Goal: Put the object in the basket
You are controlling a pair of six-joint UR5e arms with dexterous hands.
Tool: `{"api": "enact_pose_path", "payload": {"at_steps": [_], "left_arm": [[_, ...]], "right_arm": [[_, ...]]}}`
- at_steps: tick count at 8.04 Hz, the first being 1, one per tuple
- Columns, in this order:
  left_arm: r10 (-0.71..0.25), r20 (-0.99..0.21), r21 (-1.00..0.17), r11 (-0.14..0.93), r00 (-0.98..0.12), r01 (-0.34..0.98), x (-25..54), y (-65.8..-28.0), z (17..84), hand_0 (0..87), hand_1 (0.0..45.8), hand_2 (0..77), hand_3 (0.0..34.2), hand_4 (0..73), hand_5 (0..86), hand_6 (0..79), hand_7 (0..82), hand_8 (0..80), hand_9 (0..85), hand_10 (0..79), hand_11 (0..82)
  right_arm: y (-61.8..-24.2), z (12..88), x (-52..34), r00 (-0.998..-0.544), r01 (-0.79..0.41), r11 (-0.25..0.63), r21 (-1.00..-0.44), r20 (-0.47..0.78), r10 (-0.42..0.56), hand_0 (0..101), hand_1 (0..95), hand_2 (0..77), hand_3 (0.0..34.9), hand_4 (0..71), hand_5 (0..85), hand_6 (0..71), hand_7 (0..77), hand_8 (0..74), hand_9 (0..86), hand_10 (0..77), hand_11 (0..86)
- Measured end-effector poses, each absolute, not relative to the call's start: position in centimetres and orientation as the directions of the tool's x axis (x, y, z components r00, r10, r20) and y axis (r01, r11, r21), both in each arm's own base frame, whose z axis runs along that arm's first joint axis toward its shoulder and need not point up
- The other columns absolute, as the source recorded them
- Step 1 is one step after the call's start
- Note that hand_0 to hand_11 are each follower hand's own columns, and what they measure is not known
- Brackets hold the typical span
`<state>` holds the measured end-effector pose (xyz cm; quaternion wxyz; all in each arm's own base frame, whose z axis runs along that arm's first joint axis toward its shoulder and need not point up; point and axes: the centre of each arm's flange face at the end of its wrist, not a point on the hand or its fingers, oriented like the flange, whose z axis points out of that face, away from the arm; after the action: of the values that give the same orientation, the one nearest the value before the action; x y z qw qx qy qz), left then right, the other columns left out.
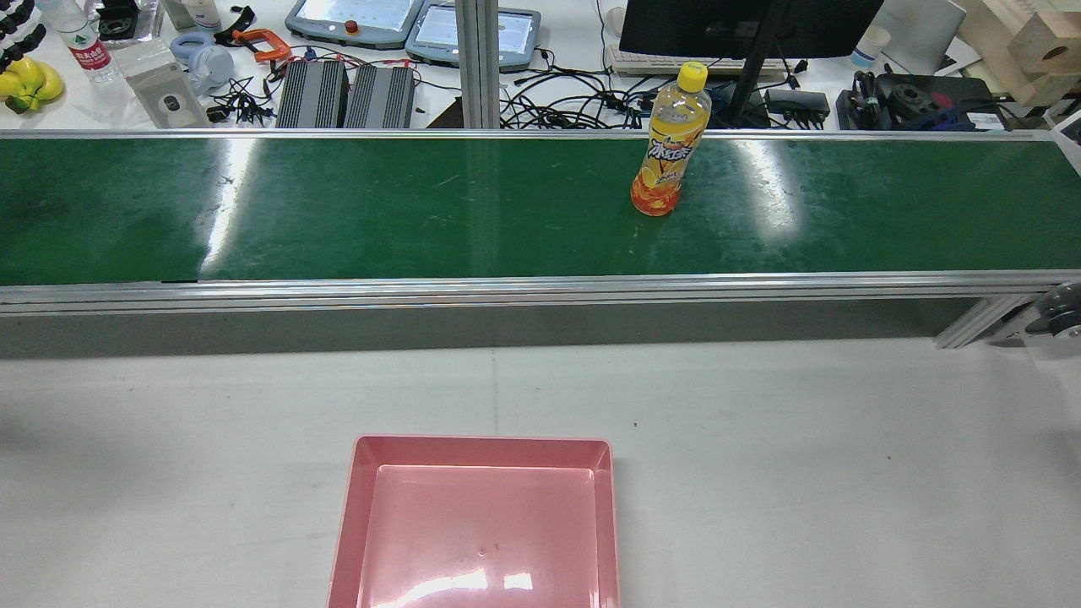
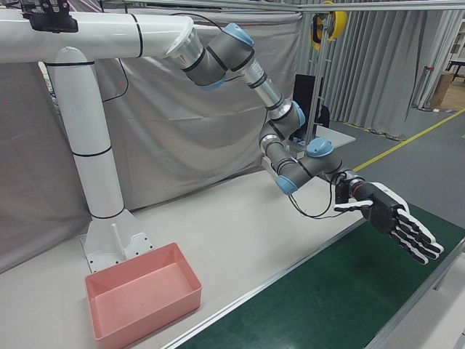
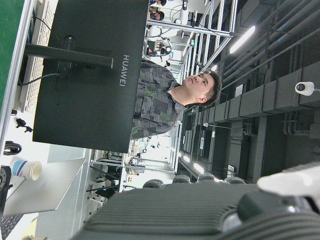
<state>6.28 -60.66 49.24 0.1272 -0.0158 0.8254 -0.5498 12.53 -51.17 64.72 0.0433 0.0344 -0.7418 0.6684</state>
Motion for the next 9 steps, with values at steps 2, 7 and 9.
{"api": "enact_pose_path", "payload": {"at_steps": [2, 7, 9], "left_arm": [[-0.150, -0.163, -0.919, 0.382, -0.975, 0.095, 8.1, -60.7, 49.8, 62.9, 8.2, 0.0, 0.3, 1.1, 8.7, 0.5, 1.1, 0.0, 0.5, 1.6, 4.4], [-0.151, -0.169, -0.925, 0.366, -0.974, 0.103, 8.2, -59.7, 48.3, 66.6, 12.0, 0.0, 0.3, 0.5, 13.1, 0.5, 0.5, 0.0, 0.5, 0.5, 3.8], [-0.152, -0.167, -0.925, 0.367, -0.974, 0.102, 8.2, -59.7, 48.2, 65.8, 12.0, 0.0, 0.3, 1.1, 13.6, 0.5, 0.5, 0.0, 0.5, 0.5, 3.8]], "right_arm": [[-51.2, 64.7, 12.5, -0.994, -0.109, 0.104, -0.989, 0.110, 0.007, 0, 0.0, 0.5, 0.0, 0.0, 0.0, 0.0, 0.5, 0.0, 0.0, 0.0, 0.0], [-51.2, 64.7, 12.5, -0.994, -0.109, 0.104, -0.989, 0.110, 0.007, 0, 0.0, 0.5, 0.0, 0.0, 0.0, 0.0, 0.5, 0.0, 0.0, 0.0, 0.0], [-51.2, 64.7, 12.5, -0.994, -0.109, 0.104, -0.989, 0.110, 0.007, 0, 0.0, 0.5, 0.0, 0.0, 0.0, 0.0, 0.5, 0.0, 0.0, 0.0, 0.0]]}}
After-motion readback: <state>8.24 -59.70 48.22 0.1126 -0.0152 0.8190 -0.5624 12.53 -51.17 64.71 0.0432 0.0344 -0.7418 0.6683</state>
